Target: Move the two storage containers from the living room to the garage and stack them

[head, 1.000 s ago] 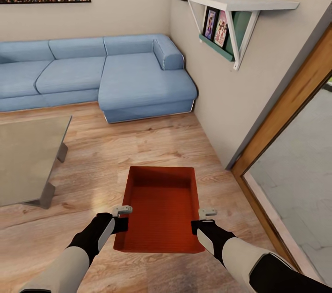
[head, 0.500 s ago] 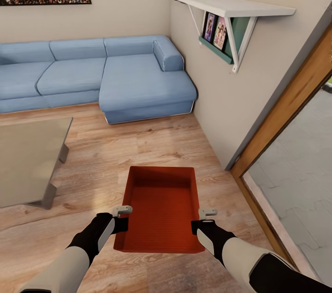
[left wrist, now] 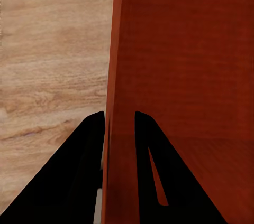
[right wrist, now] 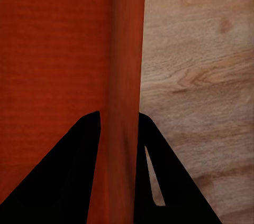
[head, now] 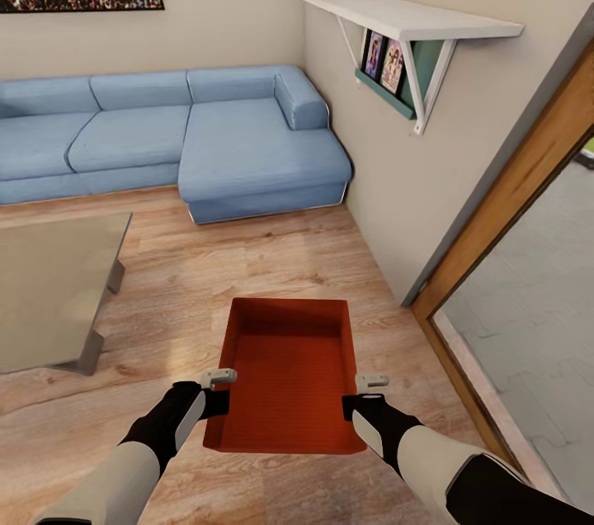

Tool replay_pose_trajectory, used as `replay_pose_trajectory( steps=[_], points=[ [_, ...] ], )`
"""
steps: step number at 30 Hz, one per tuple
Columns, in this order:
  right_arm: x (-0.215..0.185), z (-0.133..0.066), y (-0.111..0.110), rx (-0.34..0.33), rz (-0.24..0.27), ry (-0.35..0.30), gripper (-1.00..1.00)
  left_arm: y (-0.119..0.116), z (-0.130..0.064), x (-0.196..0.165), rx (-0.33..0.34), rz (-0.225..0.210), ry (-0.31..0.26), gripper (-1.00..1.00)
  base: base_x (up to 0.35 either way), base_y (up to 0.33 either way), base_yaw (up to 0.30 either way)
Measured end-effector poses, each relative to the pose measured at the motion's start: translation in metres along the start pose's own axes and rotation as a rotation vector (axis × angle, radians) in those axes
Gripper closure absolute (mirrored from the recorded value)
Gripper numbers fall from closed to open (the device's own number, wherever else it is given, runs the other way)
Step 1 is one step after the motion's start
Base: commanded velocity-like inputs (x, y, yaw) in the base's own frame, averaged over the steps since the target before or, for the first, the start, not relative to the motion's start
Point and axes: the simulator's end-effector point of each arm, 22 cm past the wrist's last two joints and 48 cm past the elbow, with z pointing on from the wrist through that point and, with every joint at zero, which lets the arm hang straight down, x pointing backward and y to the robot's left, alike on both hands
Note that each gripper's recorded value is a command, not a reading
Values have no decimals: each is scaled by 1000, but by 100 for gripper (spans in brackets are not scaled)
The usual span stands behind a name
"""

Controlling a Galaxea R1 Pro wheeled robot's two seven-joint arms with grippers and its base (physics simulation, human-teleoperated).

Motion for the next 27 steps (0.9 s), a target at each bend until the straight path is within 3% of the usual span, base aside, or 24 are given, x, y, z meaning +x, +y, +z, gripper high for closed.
replay_pose_trajectory(
  steps=[27],
  points=[
    [-3,-32,-3,0,0,0,100,-1,-32,1,0,-1,0,100,0,0,0]
  ],
)
